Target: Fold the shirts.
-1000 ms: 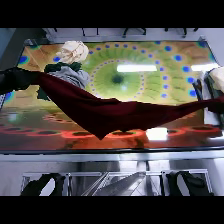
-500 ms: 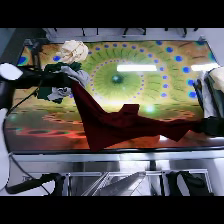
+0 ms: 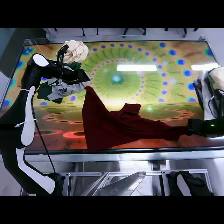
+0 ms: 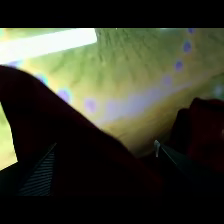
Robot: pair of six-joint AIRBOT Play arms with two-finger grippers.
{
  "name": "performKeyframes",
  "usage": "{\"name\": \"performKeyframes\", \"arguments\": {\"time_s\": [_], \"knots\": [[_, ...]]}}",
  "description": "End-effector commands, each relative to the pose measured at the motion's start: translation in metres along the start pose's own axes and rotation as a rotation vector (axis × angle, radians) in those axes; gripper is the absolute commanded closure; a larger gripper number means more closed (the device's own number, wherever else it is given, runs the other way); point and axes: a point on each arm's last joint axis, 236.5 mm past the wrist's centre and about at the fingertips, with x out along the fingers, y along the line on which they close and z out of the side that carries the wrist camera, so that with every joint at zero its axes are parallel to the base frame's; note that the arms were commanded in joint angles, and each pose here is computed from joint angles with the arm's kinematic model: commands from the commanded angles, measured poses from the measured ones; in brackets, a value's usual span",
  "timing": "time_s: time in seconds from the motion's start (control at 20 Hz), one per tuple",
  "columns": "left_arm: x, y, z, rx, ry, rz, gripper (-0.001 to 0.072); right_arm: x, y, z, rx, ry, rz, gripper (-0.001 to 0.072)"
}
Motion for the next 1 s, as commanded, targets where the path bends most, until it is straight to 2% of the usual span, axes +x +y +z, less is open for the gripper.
{"name": "performKeyframes", "arguments": {"time_s": [0.0,0.15,0.3,0.35,0.5,0.95], "knots": [[-0.04,0.007,-0.063,-0.071,0.238,-0.049,0.0132,0.005,0.009,0.002,0.006,0.008,0.045,0.0685],[-0.067,0.008,-0.13,-0.238,0.264,-0.043,0.013,0.005,0.012,0.007,0.005,-0.016,0.058,0.0685],[-0.054,0.0,-0.208,-0.365,0.201,-0.007,0.0122,0.003,0.019,0.022,0.008,-0.079,0.088,0.0685],[-0.046,-0.004,-0.232,-0.41,0.202,0.003,0.0053,0.002,0.025,0.027,-0.003,-0.099,0.114,0.0685],[-0.016,-0.013,-0.302,-0.472,0.284,0.017,0.0042,0.0,0.037,0.034,-0.006,-0.129,0.165,0.0685],[0.045,-0.015,-0.357,-0.546,0.436,-0.008,0.0044,0.0,0.037,0.033,-0.007,-0.13,0.164,0.0684]]}}
